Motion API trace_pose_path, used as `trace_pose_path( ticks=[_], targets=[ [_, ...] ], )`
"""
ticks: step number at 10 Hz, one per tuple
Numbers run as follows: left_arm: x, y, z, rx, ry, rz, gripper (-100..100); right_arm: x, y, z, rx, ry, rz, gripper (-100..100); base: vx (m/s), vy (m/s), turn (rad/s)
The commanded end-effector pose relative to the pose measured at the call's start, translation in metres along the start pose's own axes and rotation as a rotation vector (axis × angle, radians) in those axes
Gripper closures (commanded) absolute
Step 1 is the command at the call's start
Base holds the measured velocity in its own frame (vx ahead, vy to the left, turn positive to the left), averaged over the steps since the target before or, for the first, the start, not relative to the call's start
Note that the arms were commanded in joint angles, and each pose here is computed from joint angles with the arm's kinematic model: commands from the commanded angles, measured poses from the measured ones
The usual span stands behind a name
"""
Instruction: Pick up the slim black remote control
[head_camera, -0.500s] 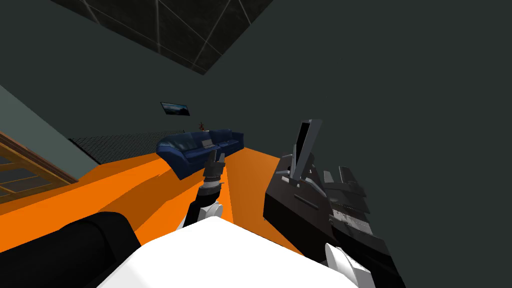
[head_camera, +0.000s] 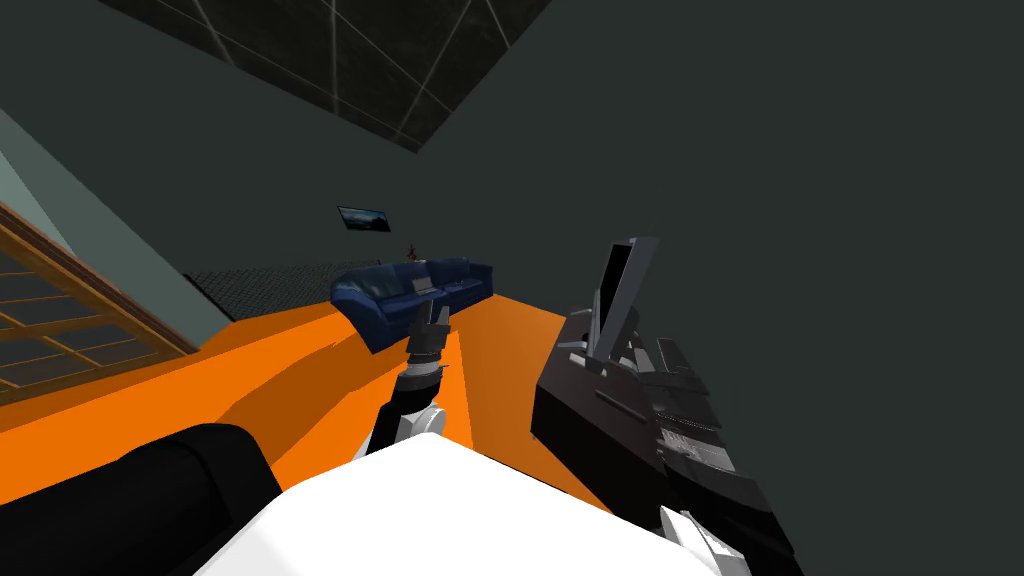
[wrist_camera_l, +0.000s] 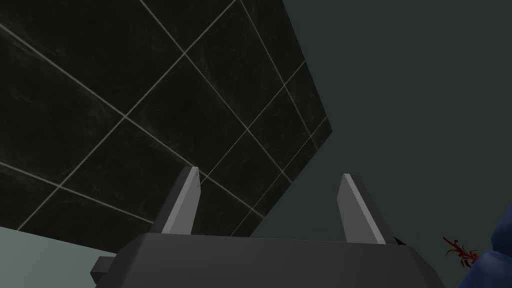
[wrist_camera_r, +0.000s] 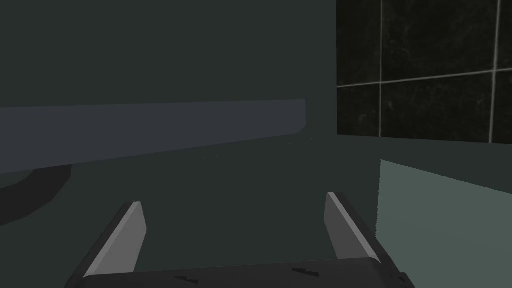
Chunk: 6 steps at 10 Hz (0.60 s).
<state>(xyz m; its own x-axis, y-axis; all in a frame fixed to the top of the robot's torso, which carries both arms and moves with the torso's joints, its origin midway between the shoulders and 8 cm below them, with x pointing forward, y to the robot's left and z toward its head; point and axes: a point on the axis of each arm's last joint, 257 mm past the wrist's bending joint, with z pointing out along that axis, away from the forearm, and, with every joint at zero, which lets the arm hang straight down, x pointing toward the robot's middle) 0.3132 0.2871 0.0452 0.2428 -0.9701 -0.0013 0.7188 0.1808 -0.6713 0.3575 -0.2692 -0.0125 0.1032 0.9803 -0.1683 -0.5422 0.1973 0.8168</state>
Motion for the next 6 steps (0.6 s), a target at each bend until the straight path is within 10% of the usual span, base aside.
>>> trace_pose_path(
  ticks=[1,6],
  targets=[
    [0.000,0.000,0.000,0.000,0.000,0.000,0,0.007,-0.011,-0.008,0.023,0.047,-0.016,-100,-0.033,0.022,0.086],
    [0.000,0.000,0.000,0.000,0.000,0.000,0,0.023,-0.050,-0.035,0.105,0.170,-0.058,-100,-0.028,0.031,0.110]
  ],
)
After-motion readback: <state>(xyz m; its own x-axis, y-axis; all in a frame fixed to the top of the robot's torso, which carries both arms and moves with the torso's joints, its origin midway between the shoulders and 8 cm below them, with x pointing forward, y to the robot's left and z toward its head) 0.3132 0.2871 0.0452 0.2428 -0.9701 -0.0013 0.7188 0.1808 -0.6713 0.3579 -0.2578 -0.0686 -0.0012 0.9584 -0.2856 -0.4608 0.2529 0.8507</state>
